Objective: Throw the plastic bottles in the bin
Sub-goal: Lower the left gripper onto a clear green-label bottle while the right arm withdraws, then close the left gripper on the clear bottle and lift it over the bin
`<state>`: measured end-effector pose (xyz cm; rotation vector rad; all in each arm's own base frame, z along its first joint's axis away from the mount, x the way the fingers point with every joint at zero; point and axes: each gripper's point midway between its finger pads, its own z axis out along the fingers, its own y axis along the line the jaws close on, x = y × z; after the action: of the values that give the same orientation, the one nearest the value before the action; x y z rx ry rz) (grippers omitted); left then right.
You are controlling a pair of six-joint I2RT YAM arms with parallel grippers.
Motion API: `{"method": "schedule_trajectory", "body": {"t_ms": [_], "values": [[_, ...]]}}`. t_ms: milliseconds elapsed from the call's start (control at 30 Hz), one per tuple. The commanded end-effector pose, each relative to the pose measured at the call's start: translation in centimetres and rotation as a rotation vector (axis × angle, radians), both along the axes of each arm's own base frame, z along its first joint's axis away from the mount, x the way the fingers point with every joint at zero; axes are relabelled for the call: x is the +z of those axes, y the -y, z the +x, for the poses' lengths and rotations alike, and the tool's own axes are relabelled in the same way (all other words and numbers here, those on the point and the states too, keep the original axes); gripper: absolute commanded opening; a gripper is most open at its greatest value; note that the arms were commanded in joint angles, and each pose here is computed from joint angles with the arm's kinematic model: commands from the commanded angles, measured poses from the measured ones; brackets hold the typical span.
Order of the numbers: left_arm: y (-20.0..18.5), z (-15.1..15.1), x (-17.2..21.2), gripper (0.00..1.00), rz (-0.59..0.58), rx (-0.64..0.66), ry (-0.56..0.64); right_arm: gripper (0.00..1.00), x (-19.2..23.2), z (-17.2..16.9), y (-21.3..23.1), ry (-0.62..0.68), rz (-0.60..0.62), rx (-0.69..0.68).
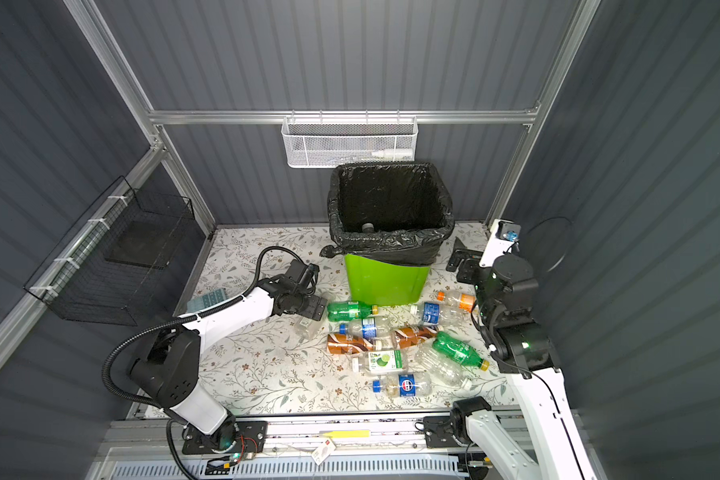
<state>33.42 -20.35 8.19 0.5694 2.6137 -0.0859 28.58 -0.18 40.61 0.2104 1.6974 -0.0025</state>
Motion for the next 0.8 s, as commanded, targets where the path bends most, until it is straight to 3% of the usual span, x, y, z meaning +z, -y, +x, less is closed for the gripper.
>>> {"method": "schedule_trajectory", "body": {"t_ms": [0,67,233,500,633,767], "values": [[-0.2,-1.1,-0.5,0.93,0.021,-0.02,-0.054,0.99,-2.4,0.1,0.2,-0.07,0.04,0.002],[-0.2,-1.2,-0.9,0.92,0.026,-0.019,-0.072,0.99,-3.1,0.1,0.6,-0.08,0.056,-0.008],[-2.6,-0.7,-2.6,0.84,0.172,0.084,-0.108,0.99,-3.7,0.2,1.0,-0.082,0.093,-0.006],[-2.2,-0.6,-3.6,0.74,0.125,0.108,-0.13,0.99,-4.3,0.1,1.4,-0.089,0.11,-0.013],[-2.4,-0.4,-3.7,0.62,0.118,0.132,-0.137,0.99,-4.5,0.0,1.5,-0.088,0.118,-0.016],[-2.5,0.9,-1.0,0.51,0.017,0.19,-0.061,0.99,-4.6,0.1,1.6,-0.085,0.124,-0.015]]}}
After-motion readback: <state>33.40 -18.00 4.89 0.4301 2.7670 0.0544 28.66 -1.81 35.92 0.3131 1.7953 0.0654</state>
